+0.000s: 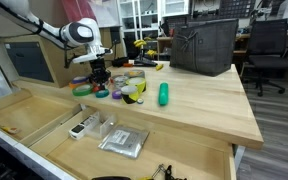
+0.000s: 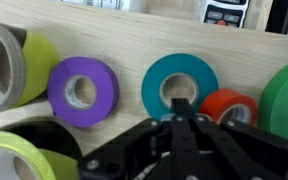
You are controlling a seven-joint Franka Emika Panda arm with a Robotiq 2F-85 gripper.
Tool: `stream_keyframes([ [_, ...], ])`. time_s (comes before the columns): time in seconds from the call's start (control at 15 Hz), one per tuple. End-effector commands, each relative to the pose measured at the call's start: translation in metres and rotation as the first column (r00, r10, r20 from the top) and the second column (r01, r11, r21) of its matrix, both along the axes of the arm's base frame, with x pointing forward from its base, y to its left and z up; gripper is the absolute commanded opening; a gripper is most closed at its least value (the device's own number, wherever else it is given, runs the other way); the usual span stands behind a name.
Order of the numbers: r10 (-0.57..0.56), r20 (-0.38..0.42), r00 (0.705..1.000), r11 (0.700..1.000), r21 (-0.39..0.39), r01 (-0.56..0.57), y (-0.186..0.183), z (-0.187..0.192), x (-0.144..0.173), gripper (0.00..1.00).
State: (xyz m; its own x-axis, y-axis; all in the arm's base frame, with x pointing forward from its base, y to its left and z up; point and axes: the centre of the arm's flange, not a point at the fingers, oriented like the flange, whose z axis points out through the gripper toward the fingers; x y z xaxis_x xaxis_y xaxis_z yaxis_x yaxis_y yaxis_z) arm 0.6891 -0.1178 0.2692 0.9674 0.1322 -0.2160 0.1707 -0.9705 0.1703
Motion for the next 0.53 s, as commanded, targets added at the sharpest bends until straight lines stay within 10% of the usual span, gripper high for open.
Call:
stream_keyframes([
  [0.0, -0.099, 0.012, 0.995, 0.995, -0.029, 0.099, -0.015, -0.016, 0.013, 0.0],
  [0.47, -0.273, 0.016, 0.962, 0.962, 0.009, 0.273, -0.097, -0.013, 0.042, 0.0],
])
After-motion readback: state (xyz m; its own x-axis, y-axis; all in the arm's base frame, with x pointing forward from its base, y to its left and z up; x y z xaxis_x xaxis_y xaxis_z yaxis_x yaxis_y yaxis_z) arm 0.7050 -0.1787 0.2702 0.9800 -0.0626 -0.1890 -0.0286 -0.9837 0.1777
